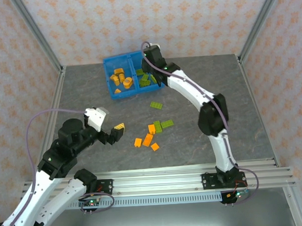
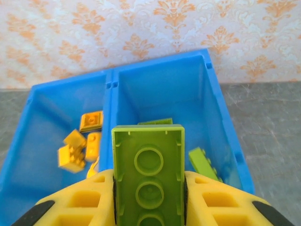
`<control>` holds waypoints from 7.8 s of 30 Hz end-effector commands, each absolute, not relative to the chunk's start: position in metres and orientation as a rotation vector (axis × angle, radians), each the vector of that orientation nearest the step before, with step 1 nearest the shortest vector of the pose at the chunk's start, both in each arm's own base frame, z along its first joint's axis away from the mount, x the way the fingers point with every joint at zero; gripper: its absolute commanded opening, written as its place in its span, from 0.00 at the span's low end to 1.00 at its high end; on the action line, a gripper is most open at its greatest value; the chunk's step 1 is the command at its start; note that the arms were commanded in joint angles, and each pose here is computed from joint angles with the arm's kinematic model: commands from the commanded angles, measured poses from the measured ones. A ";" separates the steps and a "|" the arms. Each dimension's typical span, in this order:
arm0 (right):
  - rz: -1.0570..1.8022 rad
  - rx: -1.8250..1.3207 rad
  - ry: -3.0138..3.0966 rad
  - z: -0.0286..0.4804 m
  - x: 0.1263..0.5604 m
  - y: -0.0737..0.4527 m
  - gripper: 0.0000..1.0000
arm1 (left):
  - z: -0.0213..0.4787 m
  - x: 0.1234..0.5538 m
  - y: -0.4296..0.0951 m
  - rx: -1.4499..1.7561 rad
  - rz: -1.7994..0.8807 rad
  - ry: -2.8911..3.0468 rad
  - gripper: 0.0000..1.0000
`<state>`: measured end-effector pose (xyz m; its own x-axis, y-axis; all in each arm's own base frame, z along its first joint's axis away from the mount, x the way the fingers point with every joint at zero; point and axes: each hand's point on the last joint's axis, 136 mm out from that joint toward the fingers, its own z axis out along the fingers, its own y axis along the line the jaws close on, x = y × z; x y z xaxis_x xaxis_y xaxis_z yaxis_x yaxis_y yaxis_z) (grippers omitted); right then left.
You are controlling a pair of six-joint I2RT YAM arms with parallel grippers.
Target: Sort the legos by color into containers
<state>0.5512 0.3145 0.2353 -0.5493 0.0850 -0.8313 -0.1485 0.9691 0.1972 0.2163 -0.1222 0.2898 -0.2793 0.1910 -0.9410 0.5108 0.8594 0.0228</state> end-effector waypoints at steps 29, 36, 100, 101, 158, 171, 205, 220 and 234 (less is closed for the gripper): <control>0.501 -0.161 2.193 0.262 0.512 0.308 0.58 | 0.292 0.224 -0.120 0.528 -0.391 1.867 1.00; 0.486 -0.359 2.269 0.222 0.395 0.276 0.68 | 0.287 0.206 -0.156 0.747 -0.590 1.873 1.00; 0.404 -0.496 2.392 0.174 0.398 0.280 0.29 | 0.287 0.201 -0.159 0.789 -0.611 1.861 1.00; 0.402 -0.472 2.347 0.190 0.403 0.279 0.29 | 0.288 0.200 -0.159 0.790 -0.613 1.858 1.00; 0.372 0.613 2.455 0.133 0.293 0.189 0.65 | 0.266 0.231 -0.147 0.647 -0.531 2.019 1.00; 0.085 0.952 2.484 0.090 0.291 0.215 0.86 | 0.270 0.226 -0.143 0.638 -0.517 1.996 1.00; -0.024 1.272 2.621 -0.012 0.271 0.201 0.68 | 0.268 0.227 -0.143 0.640 -0.513 2.005 1.00; -0.131 1.229 2.546 0.010 0.261 0.168 0.29 | 0.268 0.227 -0.142 0.640 -0.507 2.008 1.00; 0.159 0.678 2.288 0.153 0.330 0.185 0.29 | 0.271 0.224 -0.145 0.661 -0.525 1.991 1.00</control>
<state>0.2970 0.1745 0.0947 -0.6191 0.6381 -0.4577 0.6032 0.7596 0.2432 0.2270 -0.1440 0.2548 -0.4413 0.2468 -0.8628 0.6237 0.7756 -0.0972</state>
